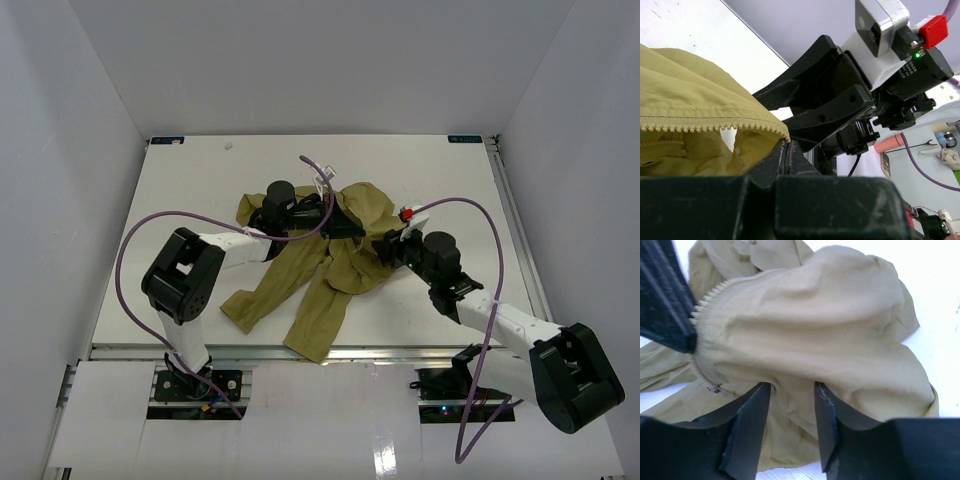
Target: Zip up the jacket
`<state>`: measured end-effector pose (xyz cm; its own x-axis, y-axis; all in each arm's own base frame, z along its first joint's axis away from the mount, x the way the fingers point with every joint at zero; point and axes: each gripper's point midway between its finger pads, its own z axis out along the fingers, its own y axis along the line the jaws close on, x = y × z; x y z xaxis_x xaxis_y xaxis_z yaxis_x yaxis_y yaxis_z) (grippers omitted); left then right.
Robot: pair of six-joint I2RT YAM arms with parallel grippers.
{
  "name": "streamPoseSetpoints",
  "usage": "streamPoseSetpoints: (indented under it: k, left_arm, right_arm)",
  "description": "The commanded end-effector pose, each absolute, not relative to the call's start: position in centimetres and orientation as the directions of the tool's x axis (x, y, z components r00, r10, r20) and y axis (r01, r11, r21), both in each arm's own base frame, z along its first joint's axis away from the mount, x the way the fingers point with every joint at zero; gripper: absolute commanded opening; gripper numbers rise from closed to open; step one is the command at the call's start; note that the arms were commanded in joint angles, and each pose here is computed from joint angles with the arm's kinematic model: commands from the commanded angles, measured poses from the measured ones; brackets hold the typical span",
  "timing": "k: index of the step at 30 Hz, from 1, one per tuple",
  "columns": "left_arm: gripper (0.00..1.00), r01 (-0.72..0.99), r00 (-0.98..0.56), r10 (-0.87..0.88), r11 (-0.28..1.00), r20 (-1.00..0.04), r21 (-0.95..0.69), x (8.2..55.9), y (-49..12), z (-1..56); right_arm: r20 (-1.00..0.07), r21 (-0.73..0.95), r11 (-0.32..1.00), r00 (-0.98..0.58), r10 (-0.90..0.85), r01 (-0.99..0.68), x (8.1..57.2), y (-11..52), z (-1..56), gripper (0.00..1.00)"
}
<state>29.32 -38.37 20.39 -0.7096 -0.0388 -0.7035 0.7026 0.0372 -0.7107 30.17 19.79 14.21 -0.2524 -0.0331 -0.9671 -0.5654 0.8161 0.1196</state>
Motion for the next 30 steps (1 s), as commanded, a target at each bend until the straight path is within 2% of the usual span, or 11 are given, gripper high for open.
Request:
streamPoseSetpoints:
  k: [1,7,11,15,17,18,22,24,27,30]
  left_arm:
    - [0.0,0.767,-0.642,-0.034,0.001,-0.766,-0.642,28.4,-37.8,22.8]
    - [0.0,0.769,-0.639,-0.006,-0.019,-0.769,-0.639,28.2,-37.9,22.1]
    - [0.0,0.769,-0.639,0.006,-0.029,-0.769,-0.639,28.1,-37.9,21.8]
    - [0.03,0.771,-0.636,0.012,-0.038,-0.772,-0.636,28.1,-37.9,21.6]
    - [0.07,0.773,-0.633,0.014,-0.035,-0.774,-0.633,28.2,-37.8,21.4]
    - [0.11,0.775,-0.63,0.014,-0.034,-0.776,-0.631,28.3,-37.8,21.3]
    - [0.25,0.789,-0.613,0.022,-0.028,-0.79,-0.614,28.4,-37.6,20.7]
    - [0.41,0.799,-0.6,0.028,-0.013,-0.799,-0.601,28.7,-37.5,20.2]
    - [0.49,0.81,-0.587,0.036,0.015,-0.809,-0.587,28.8,-37.4,19.5]
    - [0.52,0.818,-0.575,0.046,0.019,-0.817,-0.575,28.5,-37.1,19.0]
  right_arm:
    - [-0.988,0.102,0.732,-0.152,-0.001,-0.674,29.1,21.5,17.9,0.52]
    - [-0.991,0.082,0.694,-0.13,-0.017,-0.715,28.9,22.3,18.6,0.57]
    - [-0.99,0.077,0.685,-0.138,-0.036,-0.725,29.3,22.7,18.2,0.53]
    - [-0.988,0.081,0.677,-0.148,-0.041,-0.732,29.4,23.0,17.9,0.29]
    - [-0.988,0.082,0.662,-0.146,-0.041,-0.745,29.1,23.2,18.0,0.12]
    - [-0.989,0.085,0.655,-0.146,-0.039,-0.751,29.0,23.3,18.1,0.08]
    - [-0.99,0.096,0.628,-0.14,-0.021,-0.772,28.3,23.6,18.5,0.08]
    - [-0.99,0.103,0.614,-0.138,-0.009,-0.782,27.9,23.8,18.9,0.08]
    - [-0.99,0.11,0.61,-0.14,-0.001,-0.785,27.8,23.8,19.1,0.08]
    - [-0.988,0.126,0.615,-0.151,0.011,-0.778,27.8,23.8,19.3,0.08]
